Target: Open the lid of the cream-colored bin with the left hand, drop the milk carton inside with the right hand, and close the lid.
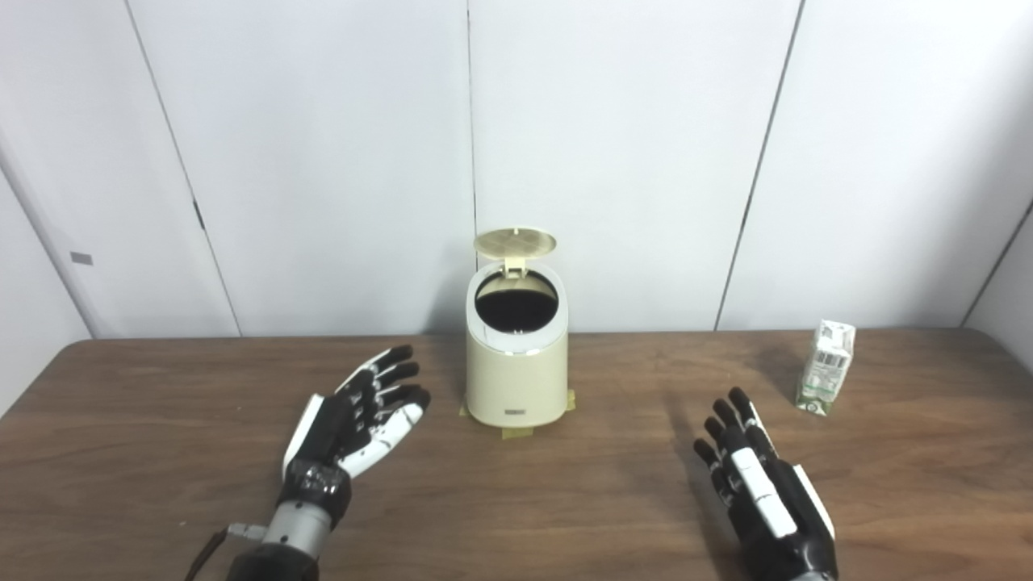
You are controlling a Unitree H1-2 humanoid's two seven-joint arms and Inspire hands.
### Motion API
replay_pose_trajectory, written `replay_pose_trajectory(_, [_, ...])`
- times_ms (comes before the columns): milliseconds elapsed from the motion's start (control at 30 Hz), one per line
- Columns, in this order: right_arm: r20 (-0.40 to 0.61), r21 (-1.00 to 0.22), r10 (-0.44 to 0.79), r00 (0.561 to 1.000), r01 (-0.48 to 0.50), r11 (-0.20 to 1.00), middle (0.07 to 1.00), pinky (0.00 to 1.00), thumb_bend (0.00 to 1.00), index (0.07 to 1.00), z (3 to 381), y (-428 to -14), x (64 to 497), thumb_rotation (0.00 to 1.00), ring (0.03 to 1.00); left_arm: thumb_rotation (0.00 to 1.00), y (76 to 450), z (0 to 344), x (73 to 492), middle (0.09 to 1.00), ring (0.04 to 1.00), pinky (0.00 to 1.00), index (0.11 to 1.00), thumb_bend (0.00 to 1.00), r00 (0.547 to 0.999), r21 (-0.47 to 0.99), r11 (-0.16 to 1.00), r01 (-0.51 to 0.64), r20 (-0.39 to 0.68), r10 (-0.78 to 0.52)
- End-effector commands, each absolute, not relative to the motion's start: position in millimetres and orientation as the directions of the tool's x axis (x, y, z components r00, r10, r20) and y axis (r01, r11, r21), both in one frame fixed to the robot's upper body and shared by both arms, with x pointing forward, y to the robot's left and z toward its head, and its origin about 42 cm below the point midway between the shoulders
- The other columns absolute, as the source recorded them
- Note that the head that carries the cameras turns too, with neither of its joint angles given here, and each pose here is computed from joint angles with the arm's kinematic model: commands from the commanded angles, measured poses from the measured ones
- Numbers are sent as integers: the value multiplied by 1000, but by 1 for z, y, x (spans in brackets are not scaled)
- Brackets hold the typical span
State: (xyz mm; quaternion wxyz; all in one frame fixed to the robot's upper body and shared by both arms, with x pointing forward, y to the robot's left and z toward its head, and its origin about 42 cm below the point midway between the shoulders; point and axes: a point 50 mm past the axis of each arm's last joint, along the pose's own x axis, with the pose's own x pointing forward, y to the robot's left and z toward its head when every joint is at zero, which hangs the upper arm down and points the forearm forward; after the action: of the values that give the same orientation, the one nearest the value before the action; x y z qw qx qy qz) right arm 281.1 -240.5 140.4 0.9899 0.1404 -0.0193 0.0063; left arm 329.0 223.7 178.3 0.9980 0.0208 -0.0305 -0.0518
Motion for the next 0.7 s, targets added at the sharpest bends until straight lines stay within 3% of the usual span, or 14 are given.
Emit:
replay_pose_trajectory(0, [144,235,17,989,-51,971,1000,959,747,1000,165,-243,291,504,1000,215,224,184,331,837,802,709,846,536,989,-26,996,86,126,-82])
replay_pose_trajectory(233, [167,76,-55,984,43,996,1000,878,850,1000,174,-259,296,439,995,190,236,180,328,860,831,779,866,570,992,-117,991,64,119,-50])
replay_pose_trajectory(300, [170,23,-87,981,85,996,1000,850,837,1000,179,-269,298,380,992,157,240,180,329,867,834,789,868,568,993,-142,988,60,113,-44])
replay_pose_trajectory(500, [234,-154,-150,961,189,970,961,900,872,981,201,-290,293,334,933,169,254,183,332,921,881,853,898,594,995,-181,982,53,96,-36])
replay_pose_trajectory(600, [252,-198,-174,952,227,954,958,830,891,954,212,-303,290,335,921,173,259,186,333,929,897,902,915,594,994,-166,984,62,99,-46])
replay_pose_trajectory(667, [257,-206,-188,948,243,948,927,763,882,938,216,-309,288,283,892,132,261,186,333,921,894,903,917,584,995,-167,984,55,92,-40])
